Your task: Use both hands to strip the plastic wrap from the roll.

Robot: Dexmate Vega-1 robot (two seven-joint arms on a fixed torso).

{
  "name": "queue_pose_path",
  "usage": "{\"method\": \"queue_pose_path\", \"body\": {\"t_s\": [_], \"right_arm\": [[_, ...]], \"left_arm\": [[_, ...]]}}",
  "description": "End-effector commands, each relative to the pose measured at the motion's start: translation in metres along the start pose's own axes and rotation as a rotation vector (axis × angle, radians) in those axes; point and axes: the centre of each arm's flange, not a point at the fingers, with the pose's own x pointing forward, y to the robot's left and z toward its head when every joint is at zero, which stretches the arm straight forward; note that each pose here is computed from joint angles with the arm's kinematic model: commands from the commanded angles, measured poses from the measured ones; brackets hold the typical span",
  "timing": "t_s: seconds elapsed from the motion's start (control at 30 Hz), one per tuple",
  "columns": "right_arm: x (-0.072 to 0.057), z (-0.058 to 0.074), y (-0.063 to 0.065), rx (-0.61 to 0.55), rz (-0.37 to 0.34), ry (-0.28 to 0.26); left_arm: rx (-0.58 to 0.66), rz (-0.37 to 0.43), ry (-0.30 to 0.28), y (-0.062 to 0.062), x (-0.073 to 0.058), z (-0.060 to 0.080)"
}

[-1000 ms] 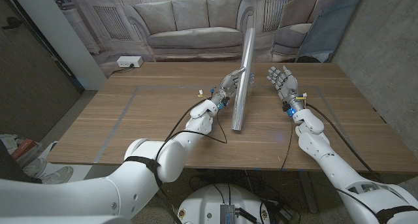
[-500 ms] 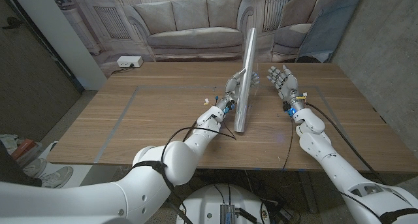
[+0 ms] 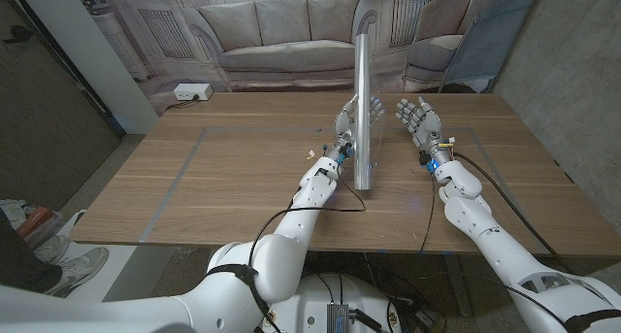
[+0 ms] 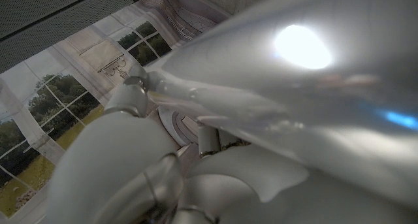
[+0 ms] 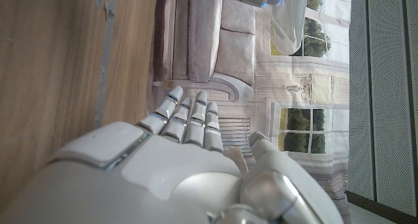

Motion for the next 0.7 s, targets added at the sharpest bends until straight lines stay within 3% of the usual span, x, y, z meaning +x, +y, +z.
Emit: {"method": "queue_pose_path", "body": {"t_s": [0.03, 0.3, 0.7], "right_arm": [[0.003, 0.001, 0.002, -0.006, 0.002, 0.004], [0.005, 0.001, 0.004, -0.011, 0.002, 0.005], [0.008, 0.002, 0.005, -0.015, 0.002, 0.008]], "left_arm": [[-0.141, 0.025, -0.001, -0.006, 0.000, -0.014], [-0.202, 0.018, 0.012, -0.003, -0.002, -0.024], [-0.238, 0.013, -0.009, -0.002, -0.004, -0.025]]}}
